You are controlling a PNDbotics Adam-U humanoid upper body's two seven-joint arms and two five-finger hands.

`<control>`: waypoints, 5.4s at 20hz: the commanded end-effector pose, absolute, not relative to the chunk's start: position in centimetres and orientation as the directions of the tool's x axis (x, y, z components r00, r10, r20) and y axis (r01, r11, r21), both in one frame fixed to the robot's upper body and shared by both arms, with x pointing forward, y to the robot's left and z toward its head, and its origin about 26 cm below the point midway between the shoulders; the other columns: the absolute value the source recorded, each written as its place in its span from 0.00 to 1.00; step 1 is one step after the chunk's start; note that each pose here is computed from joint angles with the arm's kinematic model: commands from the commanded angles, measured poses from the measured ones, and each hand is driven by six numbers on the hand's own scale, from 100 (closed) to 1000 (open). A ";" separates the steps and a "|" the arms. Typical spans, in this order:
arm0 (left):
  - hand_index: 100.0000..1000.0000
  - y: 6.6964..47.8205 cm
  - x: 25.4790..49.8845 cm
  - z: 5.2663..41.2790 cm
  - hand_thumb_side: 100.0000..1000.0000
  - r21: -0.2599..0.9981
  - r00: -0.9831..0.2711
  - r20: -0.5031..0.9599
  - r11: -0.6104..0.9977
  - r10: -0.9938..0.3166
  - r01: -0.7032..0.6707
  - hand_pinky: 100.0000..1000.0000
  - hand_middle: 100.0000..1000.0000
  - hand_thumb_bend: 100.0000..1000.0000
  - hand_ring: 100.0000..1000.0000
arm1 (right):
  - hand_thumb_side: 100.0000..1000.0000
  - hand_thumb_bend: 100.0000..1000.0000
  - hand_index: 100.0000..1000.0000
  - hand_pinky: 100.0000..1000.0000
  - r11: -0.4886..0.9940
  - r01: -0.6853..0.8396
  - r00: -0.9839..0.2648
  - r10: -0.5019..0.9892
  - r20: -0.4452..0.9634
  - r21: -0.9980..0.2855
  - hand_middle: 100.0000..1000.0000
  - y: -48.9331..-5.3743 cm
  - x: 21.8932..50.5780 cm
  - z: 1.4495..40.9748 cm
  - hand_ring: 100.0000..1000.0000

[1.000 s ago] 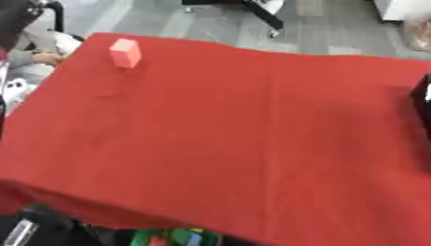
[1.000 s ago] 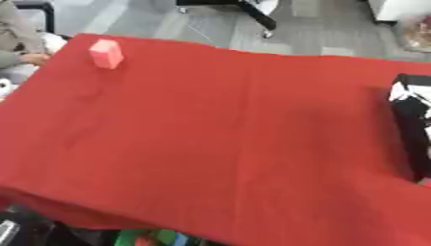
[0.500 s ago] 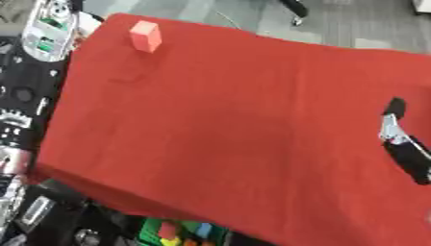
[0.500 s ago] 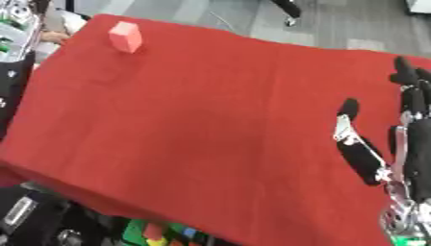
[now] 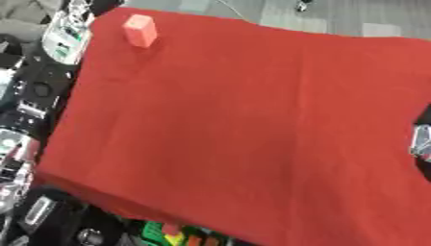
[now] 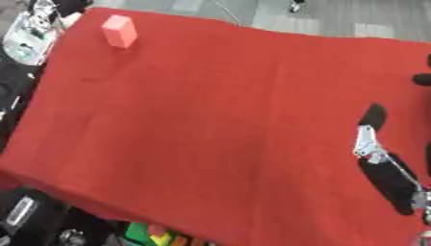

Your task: Pick up the objects with one hand, pass them to the other hand, and then place them into the box on the other side of the table.

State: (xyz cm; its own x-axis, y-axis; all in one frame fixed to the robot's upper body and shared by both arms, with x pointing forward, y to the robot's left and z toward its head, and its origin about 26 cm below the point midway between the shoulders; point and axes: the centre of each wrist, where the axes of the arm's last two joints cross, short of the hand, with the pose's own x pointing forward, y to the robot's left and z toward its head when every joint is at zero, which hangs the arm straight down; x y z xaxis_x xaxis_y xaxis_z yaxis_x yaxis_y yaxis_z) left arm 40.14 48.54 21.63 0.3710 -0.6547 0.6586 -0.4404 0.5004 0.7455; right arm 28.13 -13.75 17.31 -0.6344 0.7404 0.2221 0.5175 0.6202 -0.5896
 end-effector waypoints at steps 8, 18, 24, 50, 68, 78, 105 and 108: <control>0.91 52.3 39.8 19.8 0.72 0.855 0.528 0.477 0.231 -0.703 -0.464 0.82 0.81 0.46 0.81 | 0.40 0.00 0.95 0.66 0.645 0.535 -0.668 0.718 0.195 -0.545 0.65 -13.1 27.6 18.3 0.89; 0.89 54.0 39.6 14.2 0.82 0.837 0.547 0.323 -0.036 -0.772 -0.546 0.80 0.80 0.32 0.81 | 0.40 0.00 0.95 0.66 0.656 0.549 -0.676 0.713 0.187 -0.519 0.64 -12.4 27.4 18.3 0.88; 0.88 53.2 40.4 15.2 0.86 0.796 0.447 0.398 0.059 -0.801 -0.603 0.80 0.80 0.28 0.81 | 0.42 0.00 0.95 0.66 0.653 0.557 -0.671 0.718 0.185 -0.514 0.64 -12.3 27.4 18.3 0.88; 0.87 52.1 42.0 19.6 0.80 0.737 0.346 0.560 0.262 -0.753 -0.623 0.78 0.78 0.22 0.81 | 0.41 0.00 0.95 0.66 0.660 0.548 -0.683 0.708 0.180 -0.515 0.62 -11.9 27.3 18.4 0.88; 0.44 51.6 42.2 21.3 0.27 0.554 0.182 0.641 0.286 -0.745 -0.782 0.58 0.33 0.00 0.45 | 0.41 0.00 0.95 0.67 0.657 0.538 -0.684 0.706 0.183 -0.528 0.62 -12.1 27.3 18.2 0.88; 0.82 52.6 41.6 22.1 0.64 0.488 0.192 0.584 0.152 -0.788 -0.860 0.73 0.70 0.10 0.75 | 0.41 0.00 0.95 0.67 0.649 0.541 -0.679 0.713 0.178 -0.535 0.62 -12.3 27.4 18.1 0.88; 0.60 51.8 42.6 22.3 0.16 0.853 0.469 0.467 0.243 -0.750 -0.461 0.63 0.44 0.00 0.52 | 0.42 0.00 0.95 0.67 0.651 0.530 -0.682 0.708 0.183 -0.543 0.62 -12.1 27.2 18.0 0.88; 0.54 51.7 42.6 22.7 0.24 0.835 0.447 0.486 0.247 -0.751 -0.492 0.61 0.39 0.00 0.48 | 0.42 0.00 0.95 0.67 0.649 0.531 -0.680 0.710 0.183 -0.544 0.62 -12.1 27.2 18.0 0.88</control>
